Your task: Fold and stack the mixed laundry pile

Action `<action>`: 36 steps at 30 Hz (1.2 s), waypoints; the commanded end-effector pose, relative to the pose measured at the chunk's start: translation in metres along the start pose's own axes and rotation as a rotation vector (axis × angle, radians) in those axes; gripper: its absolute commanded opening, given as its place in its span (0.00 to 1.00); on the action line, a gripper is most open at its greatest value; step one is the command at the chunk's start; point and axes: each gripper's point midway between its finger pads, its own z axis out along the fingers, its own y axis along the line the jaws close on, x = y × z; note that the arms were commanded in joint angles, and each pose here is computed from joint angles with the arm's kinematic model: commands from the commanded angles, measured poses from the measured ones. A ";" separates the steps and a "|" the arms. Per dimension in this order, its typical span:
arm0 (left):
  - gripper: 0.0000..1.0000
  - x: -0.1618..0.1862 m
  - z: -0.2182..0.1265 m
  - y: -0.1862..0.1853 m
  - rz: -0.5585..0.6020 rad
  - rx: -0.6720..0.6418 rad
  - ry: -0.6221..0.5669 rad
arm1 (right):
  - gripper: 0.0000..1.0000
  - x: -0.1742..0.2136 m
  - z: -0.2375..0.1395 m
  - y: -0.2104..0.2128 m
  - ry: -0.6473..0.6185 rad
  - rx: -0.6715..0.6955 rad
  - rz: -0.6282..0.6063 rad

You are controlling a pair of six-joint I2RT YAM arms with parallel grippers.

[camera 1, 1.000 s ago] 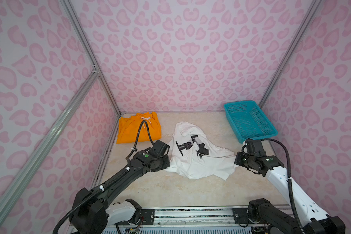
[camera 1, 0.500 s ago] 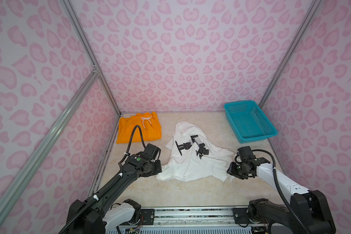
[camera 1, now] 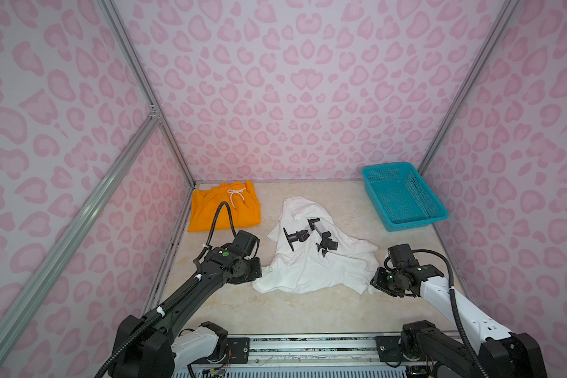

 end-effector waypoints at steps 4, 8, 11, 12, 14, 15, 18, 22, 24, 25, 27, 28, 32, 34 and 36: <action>0.03 -0.009 0.000 -0.006 0.012 0.023 -0.017 | 0.15 0.002 0.000 -0.004 -0.001 0.018 0.020; 0.03 -0.014 -0.001 -0.009 0.017 0.028 -0.023 | 0.01 -0.003 -0.003 0.001 -0.011 0.000 -0.008; 0.03 -0.022 -0.007 -0.012 0.018 0.036 -0.039 | 0.00 -0.013 -0.012 0.011 -0.054 -0.036 -0.038; 0.03 -0.026 -0.010 -0.014 0.020 0.041 -0.048 | 0.00 -0.017 -0.016 0.015 -0.073 -0.050 -0.048; 0.03 -0.036 -0.019 -0.018 0.020 0.049 -0.071 | 0.00 -0.031 -0.028 0.026 -0.135 -0.081 -0.076; 0.03 -0.040 -0.023 -0.019 0.021 0.055 -0.082 | 0.00 -0.038 -0.035 0.032 -0.163 -0.097 -0.090; 0.03 -0.063 -0.044 -0.024 0.020 0.071 -0.137 | 0.00 -0.064 -0.067 0.057 -0.250 -0.163 -0.149; 0.03 -0.101 -0.091 -0.033 0.042 0.102 -0.246 | 0.00 -0.104 -0.126 0.096 -0.382 -0.228 -0.268; 0.03 -0.119 -0.120 -0.036 0.056 0.107 -0.309 | 0.00 -0.120 -0.164 0.116 -0.473 -0.267 -0.328; 0.03 -0.128 -0.137 -0.037 0.059 0.110 -0.347 | 0.00 -0.127 -0.184 0.126 -0.522 -0.290 -0.359; 0.03 -0.139 -0.169 -0.037 0.061 0.117 -0.413 | 0.00 -0.134 -0.224 0.141 -0.610 -0.334 -0.410; 0.03 -0.142 -0.185 -0.036 0.060 0.123 -0.446 | 0.00 -0.135 -0.244 0.146 -0.650 -0.352 -0.429; 0.03 -0.127 -0.222 -0.028 0.060 0.140 -0.501 | 0.00 -0.120 -0.303 0.151 -0.753 -0.406 -0.468; 0.03 -0.109 -0.226 -0.022 0.059 0.138 -0.481 | 0.00 -0.106 -0.326 0.147 -0.787 -0.418 -0.482; 0.03 -0.089 -0.223 -0.019 0.061 0.160 -0.442 | 0.00 -0.091 -0.350 0.141 -0.831 -0.428 -0.499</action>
